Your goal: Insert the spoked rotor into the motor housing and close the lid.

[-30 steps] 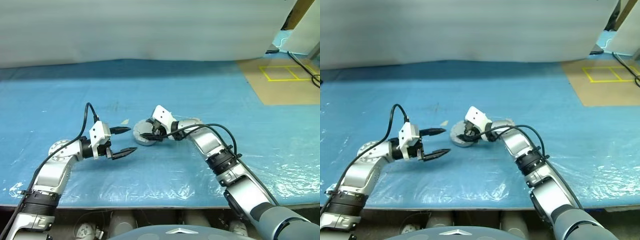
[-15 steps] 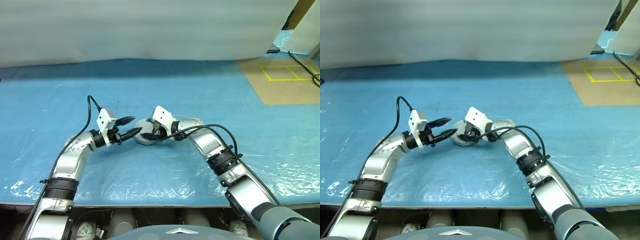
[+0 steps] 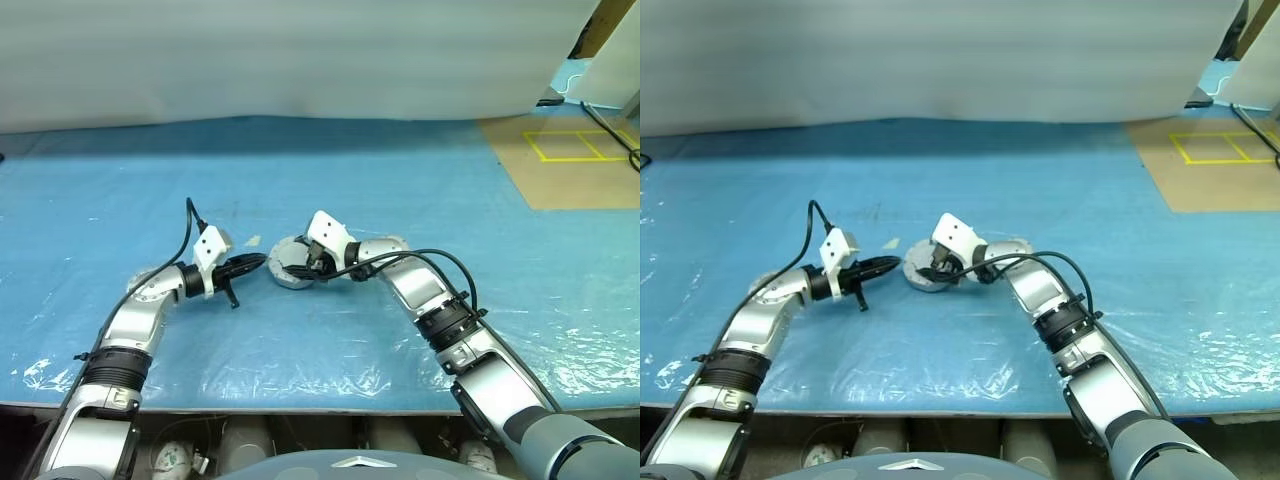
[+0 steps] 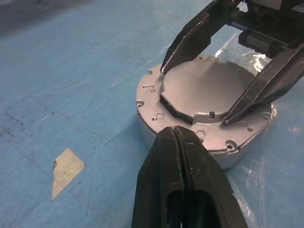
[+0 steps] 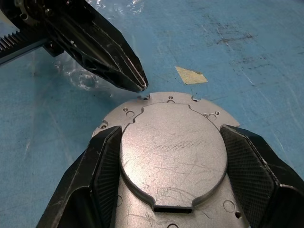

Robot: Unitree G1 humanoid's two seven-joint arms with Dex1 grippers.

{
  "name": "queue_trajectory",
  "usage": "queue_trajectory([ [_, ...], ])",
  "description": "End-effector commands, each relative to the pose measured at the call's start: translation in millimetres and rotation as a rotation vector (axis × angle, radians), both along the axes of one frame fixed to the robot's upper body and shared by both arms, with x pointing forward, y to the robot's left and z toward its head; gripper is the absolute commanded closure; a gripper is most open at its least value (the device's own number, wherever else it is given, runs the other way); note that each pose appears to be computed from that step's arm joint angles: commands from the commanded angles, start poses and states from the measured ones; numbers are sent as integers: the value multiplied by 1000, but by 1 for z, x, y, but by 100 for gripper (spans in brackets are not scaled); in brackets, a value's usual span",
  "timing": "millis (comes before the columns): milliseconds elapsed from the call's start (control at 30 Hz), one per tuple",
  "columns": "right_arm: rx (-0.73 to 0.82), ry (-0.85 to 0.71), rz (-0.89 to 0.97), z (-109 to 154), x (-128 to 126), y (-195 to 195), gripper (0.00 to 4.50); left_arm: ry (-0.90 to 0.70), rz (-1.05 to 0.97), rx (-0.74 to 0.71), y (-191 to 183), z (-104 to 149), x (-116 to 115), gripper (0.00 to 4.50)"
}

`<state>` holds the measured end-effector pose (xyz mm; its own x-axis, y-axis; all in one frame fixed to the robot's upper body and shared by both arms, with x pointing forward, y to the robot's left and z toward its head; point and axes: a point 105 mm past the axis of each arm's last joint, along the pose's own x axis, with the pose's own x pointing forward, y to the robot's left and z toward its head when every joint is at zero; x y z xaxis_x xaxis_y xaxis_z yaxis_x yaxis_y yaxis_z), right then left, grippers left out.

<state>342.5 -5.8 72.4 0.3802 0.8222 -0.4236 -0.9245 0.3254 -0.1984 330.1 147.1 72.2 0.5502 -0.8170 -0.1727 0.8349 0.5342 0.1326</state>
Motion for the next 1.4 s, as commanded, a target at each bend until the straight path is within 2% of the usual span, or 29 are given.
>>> queue_trajectory([
  [33,-230,186,-169,-72,-7,-59,158,-55,1,-28,-1,13,6,447],
  [367,-214,203,-183,-72,-9,-61,158,-11,-22,90,-1,-15,7,447],
  [767,-198,213,-170,-69,-14,-59,158,-22,-57,70,-13,-18,5,447],
  [1000,-146,166,-203,-59,-5,-55,158,-23,-132,-1,-29,-9,1,447],
  [1233,-147,175,-213,-60,-6,-56,158,11,-186,18,-34,-16,-4,447],
  [1400,-150,182,-203,-62,-11,-56,158,12,-189,-8,-30,-6,-4,447],
])
